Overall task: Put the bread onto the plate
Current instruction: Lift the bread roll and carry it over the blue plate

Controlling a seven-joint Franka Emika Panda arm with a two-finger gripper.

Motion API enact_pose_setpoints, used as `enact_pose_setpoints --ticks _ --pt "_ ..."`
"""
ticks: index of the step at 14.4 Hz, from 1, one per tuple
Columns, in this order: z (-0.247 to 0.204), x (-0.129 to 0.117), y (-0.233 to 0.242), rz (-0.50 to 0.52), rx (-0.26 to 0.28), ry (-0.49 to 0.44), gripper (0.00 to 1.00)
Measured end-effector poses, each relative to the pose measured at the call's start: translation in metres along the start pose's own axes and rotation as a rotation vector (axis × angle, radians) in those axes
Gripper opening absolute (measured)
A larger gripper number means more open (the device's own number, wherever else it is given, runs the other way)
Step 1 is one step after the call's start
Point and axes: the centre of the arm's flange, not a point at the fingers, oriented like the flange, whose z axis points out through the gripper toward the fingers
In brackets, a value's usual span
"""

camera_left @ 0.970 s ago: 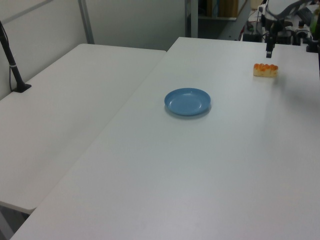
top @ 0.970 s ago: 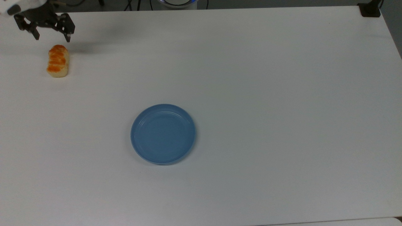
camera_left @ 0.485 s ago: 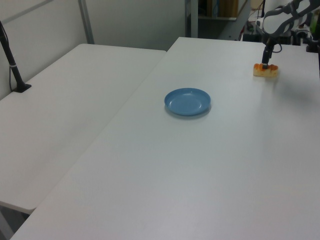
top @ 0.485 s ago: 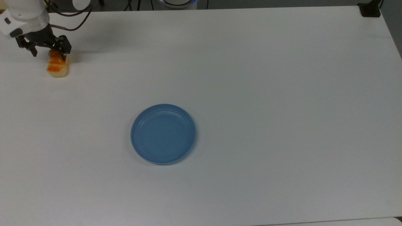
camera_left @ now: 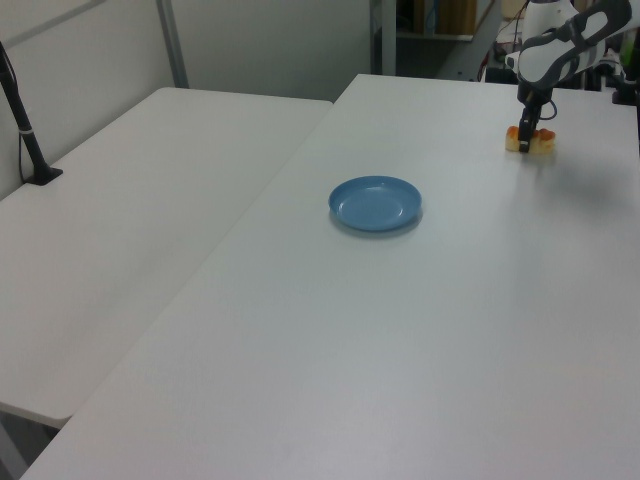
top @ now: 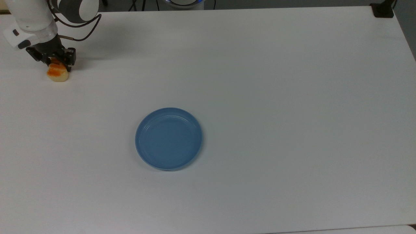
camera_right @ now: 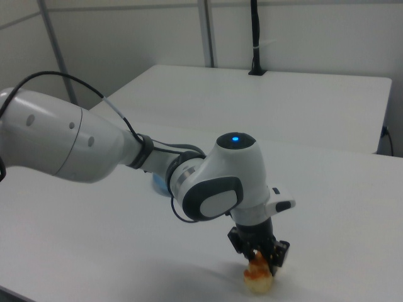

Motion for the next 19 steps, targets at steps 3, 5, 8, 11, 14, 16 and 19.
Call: enact_pose_setpoints --ticks 3,5,8,11,14,16,19 --pt "-0.026 0.023 -0.019 0.013 0.076 0.016 0.26" --pt "-0.057 0.043 -0.032 0.051 0.110 0.001 0.21" --pt "-0.119 0.081 -0.067 0.137 0.123 0.030 0.21" --pt "-0.162 0.114 -0.121 0.207 0.138 0.060 0.15" --pt "-0.175 0.139 -0.183 0.276 0.149 0.067 0.15" --pt "-0.166 0.153 -0.236 0.315 0.154 0.044 0.15" --pt "-0.152 0.172 -0.288 0.362 0.144 0.025 0.15"
